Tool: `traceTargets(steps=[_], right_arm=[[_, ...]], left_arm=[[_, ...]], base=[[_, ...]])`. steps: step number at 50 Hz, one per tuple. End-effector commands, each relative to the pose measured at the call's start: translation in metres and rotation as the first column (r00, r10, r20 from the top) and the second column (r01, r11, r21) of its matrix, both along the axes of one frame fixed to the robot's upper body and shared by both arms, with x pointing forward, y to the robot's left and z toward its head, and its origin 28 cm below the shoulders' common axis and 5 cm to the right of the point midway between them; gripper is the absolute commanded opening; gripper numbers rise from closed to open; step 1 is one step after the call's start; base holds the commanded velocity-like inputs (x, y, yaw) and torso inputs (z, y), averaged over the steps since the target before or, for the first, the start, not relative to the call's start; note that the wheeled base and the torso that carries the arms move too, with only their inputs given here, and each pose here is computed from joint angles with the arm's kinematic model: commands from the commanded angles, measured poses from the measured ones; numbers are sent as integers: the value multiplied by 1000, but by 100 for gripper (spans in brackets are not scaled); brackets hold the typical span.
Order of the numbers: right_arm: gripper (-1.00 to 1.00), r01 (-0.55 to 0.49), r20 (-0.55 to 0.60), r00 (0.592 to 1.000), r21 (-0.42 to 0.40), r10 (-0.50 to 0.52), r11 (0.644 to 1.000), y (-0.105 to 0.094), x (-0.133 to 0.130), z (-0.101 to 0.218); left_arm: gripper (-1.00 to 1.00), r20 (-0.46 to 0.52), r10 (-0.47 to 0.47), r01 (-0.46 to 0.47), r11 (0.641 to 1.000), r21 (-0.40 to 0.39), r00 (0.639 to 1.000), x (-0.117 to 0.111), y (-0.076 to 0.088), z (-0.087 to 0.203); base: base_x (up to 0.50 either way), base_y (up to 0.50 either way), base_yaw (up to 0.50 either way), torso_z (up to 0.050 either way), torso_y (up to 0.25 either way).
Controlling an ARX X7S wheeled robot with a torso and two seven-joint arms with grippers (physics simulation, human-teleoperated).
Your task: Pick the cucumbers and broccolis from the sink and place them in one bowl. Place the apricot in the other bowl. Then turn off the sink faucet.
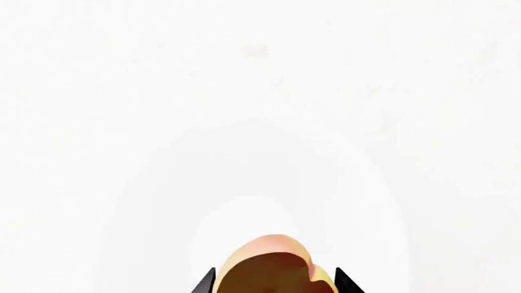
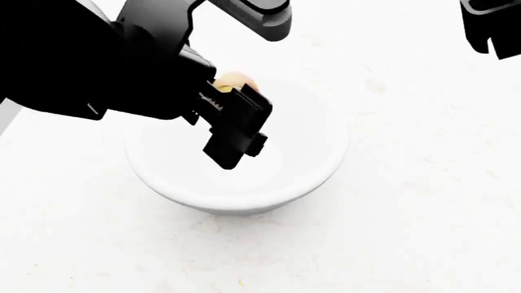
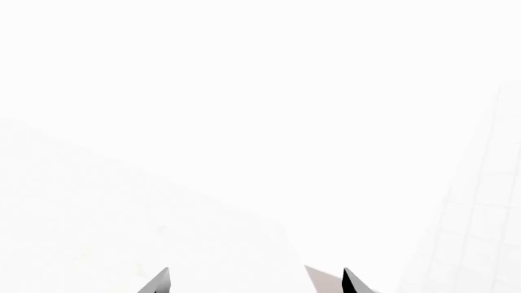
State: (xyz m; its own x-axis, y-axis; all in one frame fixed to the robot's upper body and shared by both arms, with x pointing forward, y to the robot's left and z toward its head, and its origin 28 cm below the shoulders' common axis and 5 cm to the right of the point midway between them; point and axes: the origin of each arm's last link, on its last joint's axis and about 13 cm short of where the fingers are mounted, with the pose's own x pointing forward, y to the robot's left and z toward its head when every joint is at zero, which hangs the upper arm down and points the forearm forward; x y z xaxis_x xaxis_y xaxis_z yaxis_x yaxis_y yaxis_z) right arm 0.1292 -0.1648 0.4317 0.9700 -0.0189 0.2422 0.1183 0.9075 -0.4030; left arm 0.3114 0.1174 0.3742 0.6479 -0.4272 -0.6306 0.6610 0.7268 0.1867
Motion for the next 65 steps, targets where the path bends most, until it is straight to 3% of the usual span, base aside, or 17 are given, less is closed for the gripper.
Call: traceTargets(steps=[1,33,34,46,49,55,57,63,65], right_arm=[[100,-34,15,999,11,34,999,-1,0,0],[100,-41,12,999,6,41,999,1,-2,1],[100,-40,12,999,7,40,999,1,-2,1],[100,-41,12,999,7,41,999,1,-2,0],[100,-39,10,999,10,39,999,0,-2,-2],[100,-28,10,1000,4,28,1000,-1,-2,-8],[100,-30,12,999,3,30,1000,-2,-3,-13],[100,-27,6,1000,3,27,1000,-3,-3,-16],[100,-24,6,1000,4,24,1000,-3,-4,-16]], left_arm=[[-100,-37,-24,23,1000,-14,999,16,-14,-13],[-100,-60,47,-47,999,-8,997,31,-8,-22],[100,-54,75,-75,997,-10,996,33,-7,-21],[100,-4,86,-86,995,-40,996,29,-1,-7],[100,44,82,-79,994,-72,996,21,4,10],[100,271,75,-31,986,-165,960,-33,25,44],[100,362,61,10,982,-191,930,-66,36,37],[100,456,125,34,945,-325,881,-101,65,25],[100,474,140,29,943,-332,869,-111,72,16]], base=[[0,0,0,0,0],[0,0,0,0,0],[0,0,0,0,0],[0,0,0,0,1],[0,0,0,0,0],[0,0,0,0,0],[0,0,0,0,0],[0,0,0,0,0],[0,0,0,0,0]])
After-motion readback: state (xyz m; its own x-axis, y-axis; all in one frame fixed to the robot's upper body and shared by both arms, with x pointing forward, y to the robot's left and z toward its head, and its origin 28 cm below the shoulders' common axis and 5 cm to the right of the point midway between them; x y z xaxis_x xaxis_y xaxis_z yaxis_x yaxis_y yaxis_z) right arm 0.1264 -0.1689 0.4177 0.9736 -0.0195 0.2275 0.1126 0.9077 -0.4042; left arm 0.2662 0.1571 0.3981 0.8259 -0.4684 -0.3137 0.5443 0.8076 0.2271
